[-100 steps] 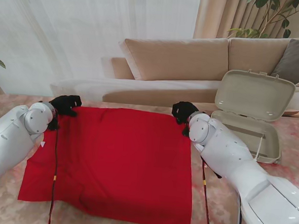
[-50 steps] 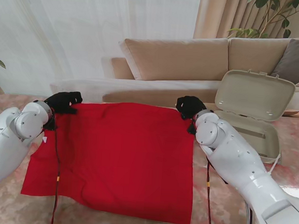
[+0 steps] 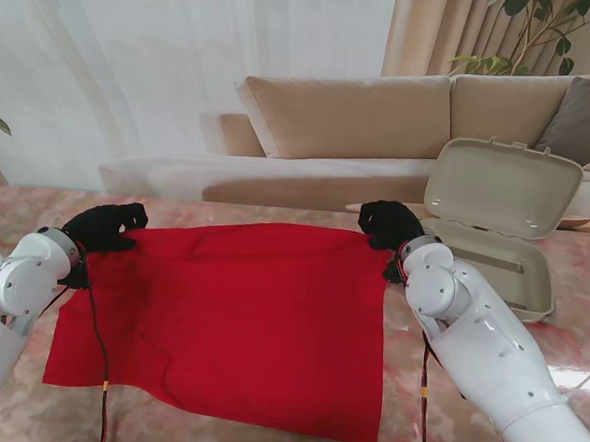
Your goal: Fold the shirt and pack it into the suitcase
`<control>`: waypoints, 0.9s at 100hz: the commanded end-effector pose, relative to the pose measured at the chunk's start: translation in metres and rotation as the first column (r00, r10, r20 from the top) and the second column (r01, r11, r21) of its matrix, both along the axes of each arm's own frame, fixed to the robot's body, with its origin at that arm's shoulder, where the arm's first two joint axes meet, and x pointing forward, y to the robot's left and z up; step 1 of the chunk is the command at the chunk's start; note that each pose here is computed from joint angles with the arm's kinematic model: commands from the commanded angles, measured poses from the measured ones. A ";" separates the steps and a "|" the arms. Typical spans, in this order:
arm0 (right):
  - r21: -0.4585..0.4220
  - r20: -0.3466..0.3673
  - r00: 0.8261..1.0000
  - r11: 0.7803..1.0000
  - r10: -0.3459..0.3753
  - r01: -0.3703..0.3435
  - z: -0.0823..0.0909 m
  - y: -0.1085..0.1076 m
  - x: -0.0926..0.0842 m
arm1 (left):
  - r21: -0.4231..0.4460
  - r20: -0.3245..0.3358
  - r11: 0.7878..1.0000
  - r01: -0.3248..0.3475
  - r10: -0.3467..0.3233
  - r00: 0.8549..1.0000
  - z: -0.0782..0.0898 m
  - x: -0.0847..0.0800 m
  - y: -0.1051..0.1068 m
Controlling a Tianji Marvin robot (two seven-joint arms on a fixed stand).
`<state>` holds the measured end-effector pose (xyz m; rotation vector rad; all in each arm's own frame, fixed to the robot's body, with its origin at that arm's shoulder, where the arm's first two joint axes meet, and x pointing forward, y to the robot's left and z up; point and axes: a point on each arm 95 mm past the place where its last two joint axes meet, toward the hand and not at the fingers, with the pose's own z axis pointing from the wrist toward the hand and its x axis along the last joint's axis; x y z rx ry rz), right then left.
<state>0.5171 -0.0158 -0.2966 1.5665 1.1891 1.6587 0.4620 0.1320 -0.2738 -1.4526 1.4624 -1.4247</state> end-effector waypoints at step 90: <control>0.004 0.058 0.993 0.995 0.101 -0.101 -0.005 -0.009 -0.080 | -0.024 -0.032 1.000 -0.007 0.007 0.999 -0.009 -0.080 0.002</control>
